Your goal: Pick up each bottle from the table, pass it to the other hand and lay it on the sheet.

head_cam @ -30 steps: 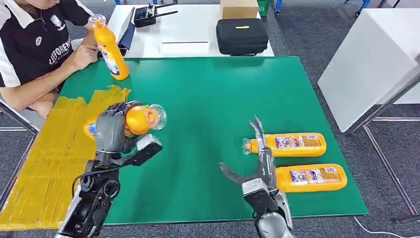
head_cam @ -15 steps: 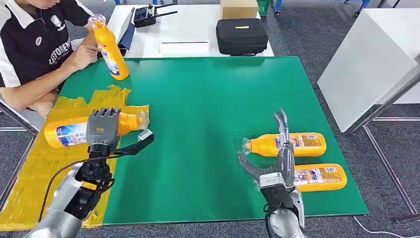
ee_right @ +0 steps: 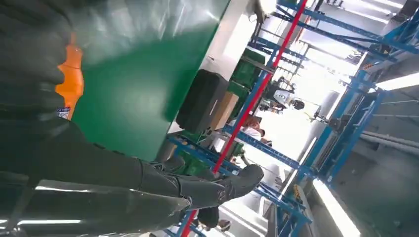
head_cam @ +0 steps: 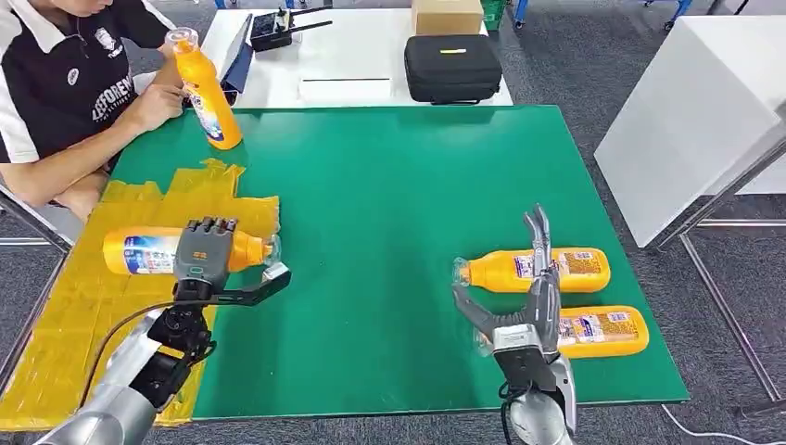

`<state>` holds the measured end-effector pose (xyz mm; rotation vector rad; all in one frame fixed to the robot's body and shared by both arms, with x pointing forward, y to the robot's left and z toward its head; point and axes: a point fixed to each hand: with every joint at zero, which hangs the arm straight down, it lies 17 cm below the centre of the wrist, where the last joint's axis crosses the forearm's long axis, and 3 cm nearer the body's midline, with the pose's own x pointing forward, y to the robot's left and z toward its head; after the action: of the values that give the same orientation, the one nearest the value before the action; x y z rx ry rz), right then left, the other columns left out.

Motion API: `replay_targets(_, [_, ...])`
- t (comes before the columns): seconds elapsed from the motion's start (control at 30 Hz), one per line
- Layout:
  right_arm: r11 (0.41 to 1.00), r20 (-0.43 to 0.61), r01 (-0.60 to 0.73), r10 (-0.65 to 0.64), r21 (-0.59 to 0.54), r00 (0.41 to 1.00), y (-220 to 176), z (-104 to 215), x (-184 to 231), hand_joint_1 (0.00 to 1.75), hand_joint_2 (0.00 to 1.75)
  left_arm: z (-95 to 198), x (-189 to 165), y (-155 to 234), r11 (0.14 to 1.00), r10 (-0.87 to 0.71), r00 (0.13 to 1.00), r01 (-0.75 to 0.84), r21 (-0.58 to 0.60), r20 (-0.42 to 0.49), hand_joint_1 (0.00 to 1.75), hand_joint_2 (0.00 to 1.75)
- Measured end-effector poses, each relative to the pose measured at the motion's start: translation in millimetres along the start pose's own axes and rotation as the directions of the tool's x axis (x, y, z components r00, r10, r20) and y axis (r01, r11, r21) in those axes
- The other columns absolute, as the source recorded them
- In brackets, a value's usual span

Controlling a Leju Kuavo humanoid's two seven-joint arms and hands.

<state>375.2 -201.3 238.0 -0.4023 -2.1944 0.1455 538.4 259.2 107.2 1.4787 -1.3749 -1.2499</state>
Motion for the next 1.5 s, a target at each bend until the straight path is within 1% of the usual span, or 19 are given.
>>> replay_targets(0.1, [1.0, -0.002, -0.001, 0.001, 0.0, 1.0, 0.3, 0.9, -0.3, 0.0, 1.75, 1.1, 0.9, -2.1, 1.0, 0.005, 1.0, -0.005, -0.003, -0.001, 0.0, 1.75])
replay_targets(0.3, [0.999, 0.003, -0.033, 0.033, 0.005, 0.999, 2.5, 0.5, 0.9, 0.0, 1.75, -1.2, 5.1, 9.3, 0.997, 0.068, 0.998, -0.068, 0.046, -0.004, 0.0, 1.75])
replay_targets(0.37, [0.998, 0.008, -0.064, 0.064, 0.006, 0.998, 2.6, 0.3, 1.0, 0.0, 1.75, -1.5, 11.7, 15.9, 0.991, 0.113, 0.993, -0.114, 0.067, 0.017, 0.0, 1.75])
replay_targets(0.43, [0.994, 0.017, -0.105, 0.105, 0.004, 0.994, 2.0, -0.1, 1.8, 0.0, 1.75, -1.2, 15.0, 22.9, 0.977, 0.193, 0.981, -0.195, 0.089, 0.025, 0.0, 1.75])
replay_targets(0.53, [0.986, 0.032, -0.169, 0.169, -0.003, 0.985, 0.0, -1.0, 3.1, 0.0, 1.75, -0.8, 17.5, 37.7, 0.936, 0.325, 0.946, -0.324, 0.136, 0.021, 0.0, 1.75])
replay_targets(0.6, [0.974, 0.047, -0.224, 0.225, -0.016, 0.973, -3.5, -2.4, 5.3, 0.0, 1.75, 1.4, 17.1, 52.5, 0.882, 0.436, 0.899, -0.434, 0.182, 0.028, 0.0, 1.75])
replay_targets(0.67, [0.961, 0.062, -0.276, 0.277, -0.024, 0.959, -7.3, -4.4, 8.2, 0.0, 1.75, 6.2, 20.3, 71.5, 0.805, 0.551, 0.833, -0.548, 0.225, 0.058, 0.0, 1.75])
replay_targets(0.73, [0.952, 0.07, -0.305, 0.306, -0.033, 0.949, -11.3, -6.6, 10.1, 0.0, 1.75, 9.3, 23.6, 91.0, 0.761, 0.594, 0.799, -0.596, 0.257, 0.092, 0.0, 1.75])
replay_targets(0.77, [0.939, 0.08, -0.341, 0.343, -0.035, 0.936, -12.4, -7.4, 11.4, 0.0, 1.75, 12.3, 25.5, 98.9, 0.728, 0.628, 0.77, -0.633, 0.264, 0.114, 0.0, 1.75])
replay_targets(0.87, [0.862, 0.101, -0.507, 0.504, 0.005, 0.858, -10.5, -9.4, 5.8, 0.0, 1.75, 21.1, 31.5, 128.7, 0.581, 0.742, 0.637, -0.766, 0.274, 0.209, 0.0, 1.75])
replay_targets(0.97, [0.754, 0.102, -0.649, 0.641, 0.103, 0.761, -10.6, -15.1, -17.0, 0.0, 1.75, 31.6, 39.6, 156.5, 0.416, 0.824, 0.476, -0.877, 0.241, 0.308, 0.0, 1.75])
replay_targets(1.0, [0.716, 0.107, -0.683, 0.675, 0.141, 0.73, -11.9, -15.9, -26.2, 0.0, 1.75, 36.2, 40.6, 164.1, 0.364, 0.841, 0.424, -0.903, 0.228, 0.337, 0.0, 1.75])
replay_targets(1.03, [0.691, 0.111, -0.704, 0.696, 0.166, 0.71, -14.3, -16.9, -32.8, 0.0, 1.75, 40.4, 40.8, 170.5, 0.326, 0.849, 0.388, -0.919, 0.223, 0.358, 0.0, 1.75])
replay_targets(1.1, [0.653, 0.116, -0.733, 0.727, 0.188, 0.677, -25.0, -20.5, -43.0, 0.0, 1.75, 47.7, 40.5, 178.6, 0.292, 0.852, 0.358, -0.931, 0.22, 0.382, 0.0, 1.75])
replay_targets(1.17, [0.624, 0.117, -0.749, 0.746, 0.222, 0.656, -30.5, -23.2, -52.8, 0.0, 1.75, 52.3, 40.5, 184.4, 0.273, 0.851, 0.34, -0.937, 0.217, 0.401, 0.0, 1.75])
replay_targets(1.33, [0.5, 0.136, -0.739, 0.78, 0.451, 0.611, -30.9, -23.1, -111.4, 0.0, 1.75, 59.9, 46.0, 194.3, 0.204, 0.857, 0.263, -0.963, 0.176, 0.443, 0.0, 1.75])
replay_targets(1.43, [0.415, 0.142, -0.737, 0.815, 0.533, 0.562, -42.2, -28.9, -149.2, 0.0, 1.75, 60.7, 48.7, 195.5, 0.193, 0.858, 0.248, -0.967, 0.165, 0.45, 0.0, 1.75])
replay_targets(1.5, [0.375, 0.137, -0.72, 0.829, 0.584, 0.542, -46.2, -30.7, -171.9, 0.0, 1.75, 60.6, 50.7, 195.6, 0.178, 0.863, 0.228, -0.972, 0.152, 0.451, 0.0, 1.75])
